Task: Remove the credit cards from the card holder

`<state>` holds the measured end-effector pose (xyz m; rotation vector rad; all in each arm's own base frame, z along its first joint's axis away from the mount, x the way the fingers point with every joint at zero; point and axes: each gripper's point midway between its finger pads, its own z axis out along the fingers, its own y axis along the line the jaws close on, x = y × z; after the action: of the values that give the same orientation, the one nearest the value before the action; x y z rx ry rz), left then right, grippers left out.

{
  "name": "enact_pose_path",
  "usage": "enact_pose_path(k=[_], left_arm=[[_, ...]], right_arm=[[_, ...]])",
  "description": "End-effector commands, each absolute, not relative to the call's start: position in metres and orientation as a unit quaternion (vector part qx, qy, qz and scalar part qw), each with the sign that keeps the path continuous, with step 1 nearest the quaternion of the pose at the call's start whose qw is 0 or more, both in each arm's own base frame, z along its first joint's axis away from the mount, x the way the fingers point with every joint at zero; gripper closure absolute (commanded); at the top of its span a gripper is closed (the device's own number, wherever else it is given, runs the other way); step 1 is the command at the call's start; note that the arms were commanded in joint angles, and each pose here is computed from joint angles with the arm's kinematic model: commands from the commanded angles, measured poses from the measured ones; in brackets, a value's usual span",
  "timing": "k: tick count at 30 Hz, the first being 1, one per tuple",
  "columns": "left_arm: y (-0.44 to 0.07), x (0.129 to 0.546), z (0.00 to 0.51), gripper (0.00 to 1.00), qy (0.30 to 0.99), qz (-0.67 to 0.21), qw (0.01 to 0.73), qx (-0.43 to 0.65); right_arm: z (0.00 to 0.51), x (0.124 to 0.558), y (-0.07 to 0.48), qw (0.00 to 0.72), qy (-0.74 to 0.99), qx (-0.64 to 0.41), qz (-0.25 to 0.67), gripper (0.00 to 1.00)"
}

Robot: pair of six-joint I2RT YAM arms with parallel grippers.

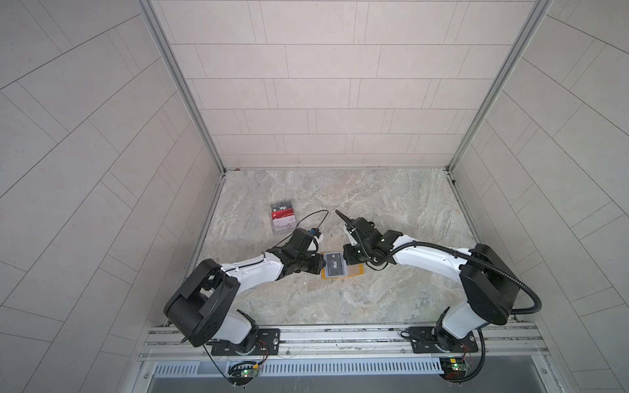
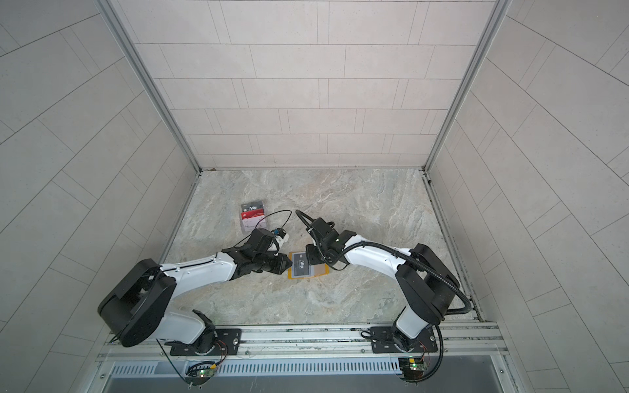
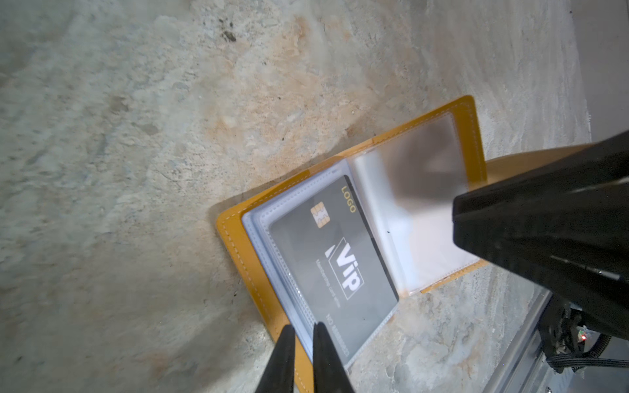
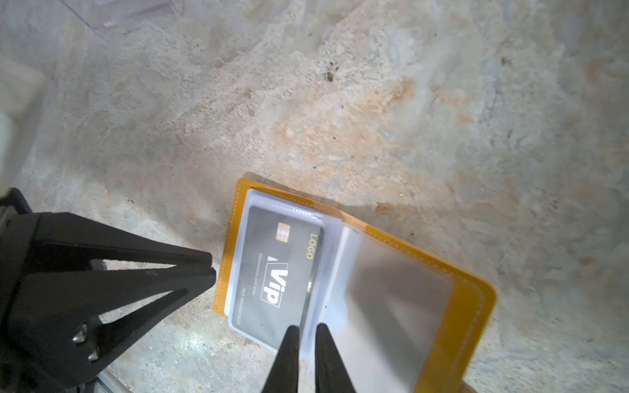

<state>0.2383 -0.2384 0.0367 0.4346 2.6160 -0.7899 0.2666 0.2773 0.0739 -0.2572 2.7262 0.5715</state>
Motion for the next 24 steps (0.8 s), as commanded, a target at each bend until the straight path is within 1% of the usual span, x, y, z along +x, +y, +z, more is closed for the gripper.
enact_pose_path(k=[1, 8, 11, 20, 24], left_arm=[[-0.244, 0.244, 0.040, 0.84, 0.925, -0.283, 0.192, 0.167], [-0.246, 0.244, 0.028, 0.86, 0.928, -0.283, 0.179, 0.163], [-0.250, 0.243, 0.029, 0.86, 0.924, -0.299, 0.179, 0.160], [-0.244, 0.242, 0.016, 0.87, 0.935, -0.279, 0.164, 0.148], [-0.241, 0.241, 0.016, 0.88, 0.938, -0.270, 0.160, 0.147]], right_arm=[[0.068, 0.267, 0.259, 0.166, 0.972, -0.064, 0.156, 0.86], [0.043, 0.263, 0.243, 0.130, 0.982, -0.061, 0.121, 0.85], [0.033, 0.261, 0.241, 0.115, 0.984, -0.068, 0.116, 0.85], [0.025, 0.257, 0.234, 0.096, 0.986, -0.076, 0.110, 0.84], [0.037, 0.260, 0.234, 0.109, 0.983, -0.082, 0.119, 0.83]])
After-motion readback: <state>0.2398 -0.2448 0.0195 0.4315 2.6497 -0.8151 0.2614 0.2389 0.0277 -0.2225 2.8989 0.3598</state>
